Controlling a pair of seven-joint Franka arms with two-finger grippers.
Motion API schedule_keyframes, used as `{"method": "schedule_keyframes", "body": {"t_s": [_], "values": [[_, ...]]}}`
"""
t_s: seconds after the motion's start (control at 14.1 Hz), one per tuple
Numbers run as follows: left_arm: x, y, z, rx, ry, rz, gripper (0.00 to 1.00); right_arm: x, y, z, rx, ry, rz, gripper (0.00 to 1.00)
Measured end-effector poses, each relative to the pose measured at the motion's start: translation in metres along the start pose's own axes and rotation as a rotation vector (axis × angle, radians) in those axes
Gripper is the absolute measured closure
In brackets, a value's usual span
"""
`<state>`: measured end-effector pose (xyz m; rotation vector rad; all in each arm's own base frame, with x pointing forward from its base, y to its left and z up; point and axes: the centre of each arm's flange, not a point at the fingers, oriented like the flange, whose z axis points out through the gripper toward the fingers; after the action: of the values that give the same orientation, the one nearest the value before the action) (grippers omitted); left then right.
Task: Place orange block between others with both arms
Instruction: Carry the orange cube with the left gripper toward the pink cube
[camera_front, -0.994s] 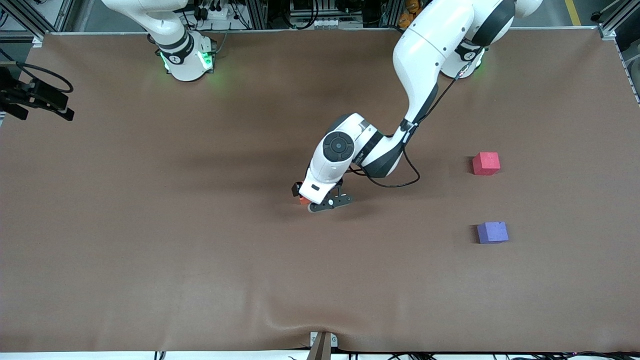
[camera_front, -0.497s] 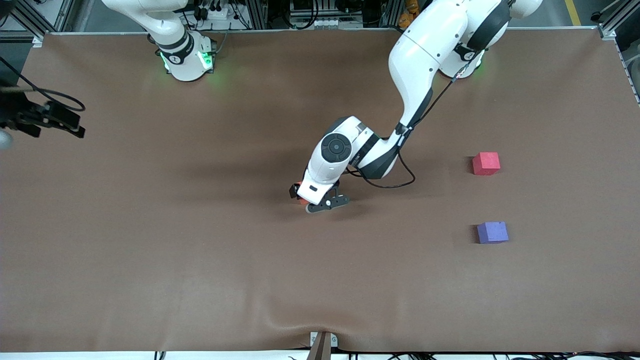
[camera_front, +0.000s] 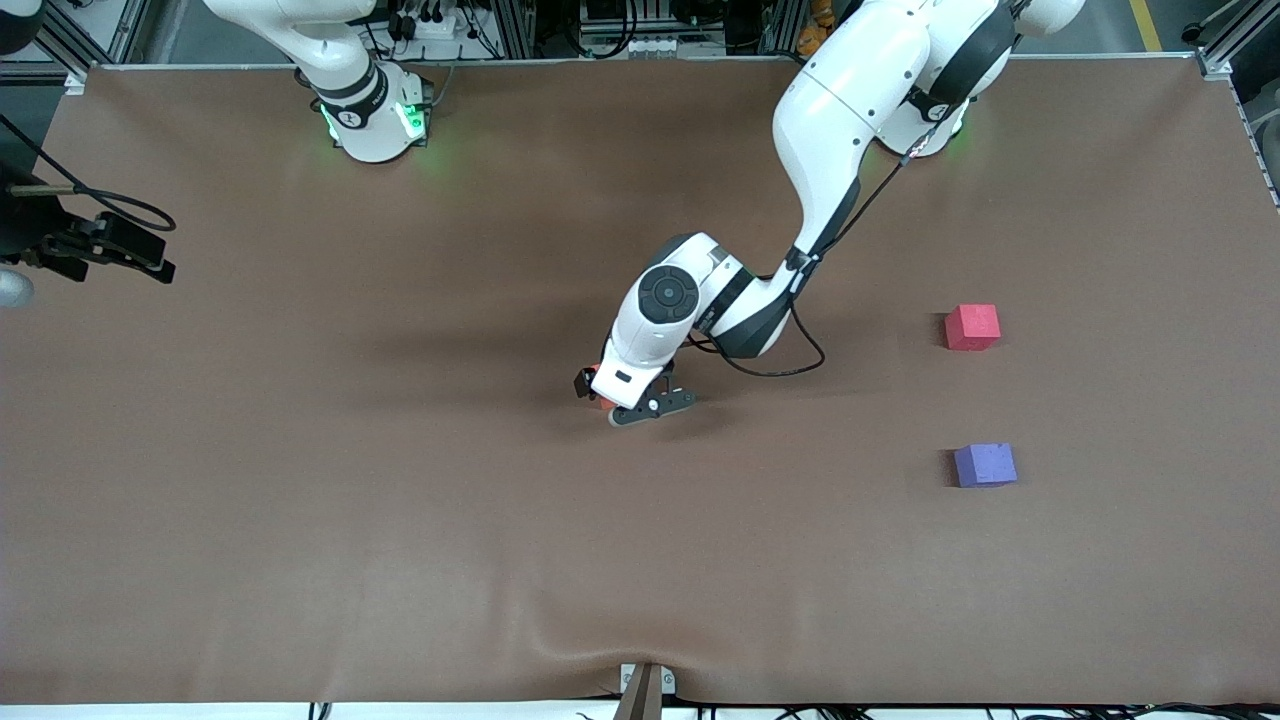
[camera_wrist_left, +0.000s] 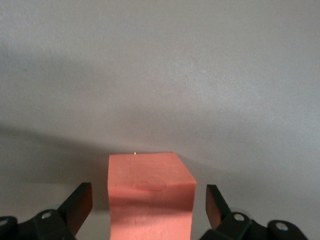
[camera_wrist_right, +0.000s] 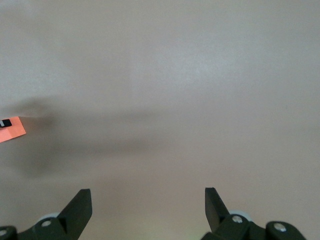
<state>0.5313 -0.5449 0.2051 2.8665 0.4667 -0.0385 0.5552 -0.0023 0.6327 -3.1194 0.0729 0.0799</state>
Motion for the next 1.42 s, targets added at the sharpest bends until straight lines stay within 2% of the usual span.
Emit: {"method": "schedule_keyframes", "body": {"t_s": [0.5,0.64,0.78,0.85,0.92,1.14,1.42], "values": [[-0.008,0.002,0.006,0.008,-0.003,-0.001,0.00,-0.006,0.001,-0.008,-0.001,-0.014,0.005,0.00],[-0.008,0.000,0.011,0.015,-0.006,-0.002,0.03,-0.006,0.002,-0.010,-0.001,-0.011,0.007,0.00],[-0.008,-0.002,0.016,0.020,-0.010,-0.003,0.20,-0.006,0.003,-0.012,0.000,-0.006,0.009,0.00],[-0.008,-0.003,0.016,0.022,-0.010,-0.004,0.32,-0.006,0.003,-0.013,0.000,-0.005,0.009,0.00],[-0.007,-0.002,0.015,0.024,-0.011,-0.004,0.37,-0.006,0.003,-0.013,0.000,-0.005,0.010,0.00],[0.003,-0.003,0.007,0.035,-0.013,-0.015,0.40,-0.006,0.003,-0.013,0.000,-0.004,0.011,0.00],[0.048,-0.015,-0.041,0.037,0.007,-0.035,0.41,-0.006,0.004,-0.013,0.000,-0.003,0.014,0.00]]}}
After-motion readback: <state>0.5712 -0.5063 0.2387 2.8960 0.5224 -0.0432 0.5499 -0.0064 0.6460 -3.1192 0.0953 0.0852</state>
